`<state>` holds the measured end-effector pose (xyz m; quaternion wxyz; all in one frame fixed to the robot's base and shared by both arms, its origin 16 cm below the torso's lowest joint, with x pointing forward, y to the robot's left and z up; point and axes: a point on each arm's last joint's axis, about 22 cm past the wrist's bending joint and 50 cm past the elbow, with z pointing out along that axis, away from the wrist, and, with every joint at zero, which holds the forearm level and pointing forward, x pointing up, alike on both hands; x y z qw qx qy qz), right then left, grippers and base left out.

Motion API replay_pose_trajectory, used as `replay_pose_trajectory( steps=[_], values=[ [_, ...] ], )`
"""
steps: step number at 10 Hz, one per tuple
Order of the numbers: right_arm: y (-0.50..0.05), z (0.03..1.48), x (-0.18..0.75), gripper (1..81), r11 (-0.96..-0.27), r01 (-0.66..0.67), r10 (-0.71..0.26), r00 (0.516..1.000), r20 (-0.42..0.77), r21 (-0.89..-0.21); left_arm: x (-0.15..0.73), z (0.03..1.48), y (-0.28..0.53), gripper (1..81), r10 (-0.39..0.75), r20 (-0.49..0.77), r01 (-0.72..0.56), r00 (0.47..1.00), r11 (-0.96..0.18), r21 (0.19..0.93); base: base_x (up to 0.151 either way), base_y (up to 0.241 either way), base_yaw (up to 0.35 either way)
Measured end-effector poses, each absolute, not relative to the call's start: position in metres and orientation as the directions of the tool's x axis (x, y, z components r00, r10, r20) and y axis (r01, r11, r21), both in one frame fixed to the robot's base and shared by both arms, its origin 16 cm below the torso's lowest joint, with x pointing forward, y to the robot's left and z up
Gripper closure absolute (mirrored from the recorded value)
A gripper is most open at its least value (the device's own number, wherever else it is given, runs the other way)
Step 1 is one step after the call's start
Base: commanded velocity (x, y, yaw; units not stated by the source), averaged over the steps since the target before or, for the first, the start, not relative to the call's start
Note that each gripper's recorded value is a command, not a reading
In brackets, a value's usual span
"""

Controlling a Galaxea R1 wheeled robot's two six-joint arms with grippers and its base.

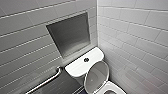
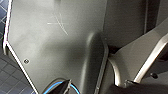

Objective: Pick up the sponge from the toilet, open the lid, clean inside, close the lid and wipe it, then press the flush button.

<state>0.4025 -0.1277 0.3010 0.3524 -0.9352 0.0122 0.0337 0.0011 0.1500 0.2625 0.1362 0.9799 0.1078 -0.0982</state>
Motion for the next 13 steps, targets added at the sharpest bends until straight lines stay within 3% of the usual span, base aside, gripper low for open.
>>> replay_pose_trajectory(
  steps=[3, 8, 13],
  values=[
    [-0.111, 0.319, 0.345, 81.1, -0.748, -0.065, 0.061, 0.984, -0.166, -0.660, -0.019, 0.290, 0.152, 1.0, 0.184, -0.250, 0.244, 0.951, -0.941, 0.236, 0.000, 0.000, 0.000],
    [-0.140, 0.340, 0.320, 81.1, -0.792, -0.059, 0.054, 0.985, -0.166, -0.608, -0.031, 0.328, 0.151, 1.0, 0.188, -0.237, 0.245, 0.953, -0.939, 0.241, 0.000, 0.000, 0.000],
    [-0.199, 0.322, 0.244, 81.1, -0.862, -0.073, 0.050, 0.973, -0.227, -0.502, -0.030, 0.341, 0.155, 1.0, 0.183, -0.237, 0.241, 0.954, -0.940, 0.242, 0.000, 0.000, 0.000]
  ],
)
